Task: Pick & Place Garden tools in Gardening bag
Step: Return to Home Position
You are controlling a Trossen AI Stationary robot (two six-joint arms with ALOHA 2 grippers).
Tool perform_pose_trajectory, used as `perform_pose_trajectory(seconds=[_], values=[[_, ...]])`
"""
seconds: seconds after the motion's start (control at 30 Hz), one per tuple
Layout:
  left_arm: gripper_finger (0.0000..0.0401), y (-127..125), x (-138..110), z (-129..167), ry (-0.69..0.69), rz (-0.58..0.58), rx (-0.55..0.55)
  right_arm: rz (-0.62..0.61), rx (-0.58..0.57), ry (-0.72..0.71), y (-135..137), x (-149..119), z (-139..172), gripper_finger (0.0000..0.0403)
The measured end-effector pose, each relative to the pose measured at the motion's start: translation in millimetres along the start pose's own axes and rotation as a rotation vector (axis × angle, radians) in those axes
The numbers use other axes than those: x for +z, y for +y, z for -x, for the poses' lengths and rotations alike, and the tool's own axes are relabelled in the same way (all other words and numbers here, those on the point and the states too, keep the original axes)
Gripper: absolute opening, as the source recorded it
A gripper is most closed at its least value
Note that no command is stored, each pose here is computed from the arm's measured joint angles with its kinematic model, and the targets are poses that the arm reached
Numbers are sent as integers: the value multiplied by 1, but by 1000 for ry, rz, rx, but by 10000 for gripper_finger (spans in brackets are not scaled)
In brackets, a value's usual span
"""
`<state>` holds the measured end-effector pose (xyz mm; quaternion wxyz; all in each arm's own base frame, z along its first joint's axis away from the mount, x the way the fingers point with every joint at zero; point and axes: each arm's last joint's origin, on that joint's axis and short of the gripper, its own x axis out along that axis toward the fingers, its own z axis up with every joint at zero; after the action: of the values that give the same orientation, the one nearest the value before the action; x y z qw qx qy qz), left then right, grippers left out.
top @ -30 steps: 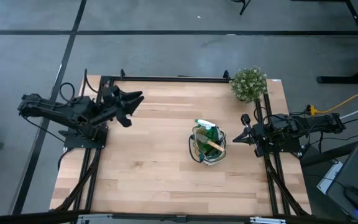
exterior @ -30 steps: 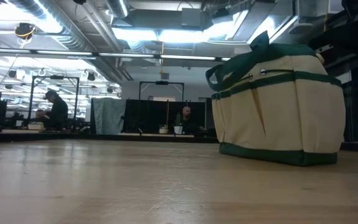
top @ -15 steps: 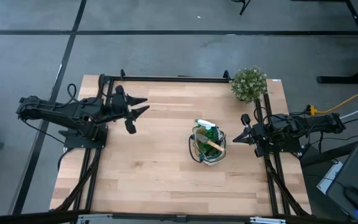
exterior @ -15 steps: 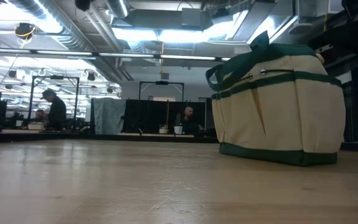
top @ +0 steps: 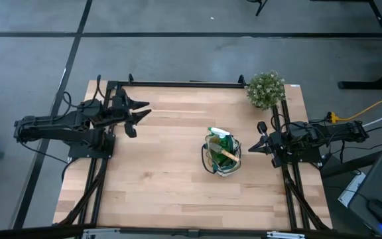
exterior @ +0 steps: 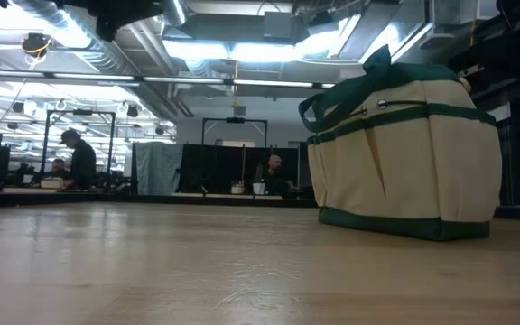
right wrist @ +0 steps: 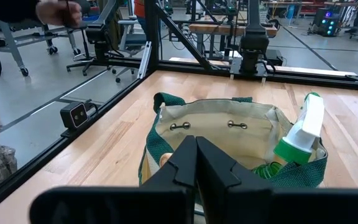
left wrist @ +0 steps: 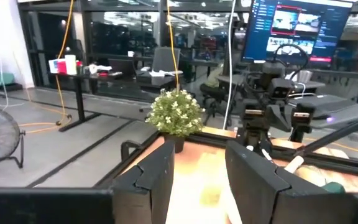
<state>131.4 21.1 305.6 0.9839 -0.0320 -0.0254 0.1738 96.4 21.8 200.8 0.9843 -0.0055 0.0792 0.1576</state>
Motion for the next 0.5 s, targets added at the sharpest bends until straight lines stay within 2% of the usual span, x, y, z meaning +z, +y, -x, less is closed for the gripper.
perform_pose_trajectory(seconds=[0.5], values=[[139, 2, -4, 4, 0, 3, 9, 0, 0, 0, 0, 0, 0, 12]])
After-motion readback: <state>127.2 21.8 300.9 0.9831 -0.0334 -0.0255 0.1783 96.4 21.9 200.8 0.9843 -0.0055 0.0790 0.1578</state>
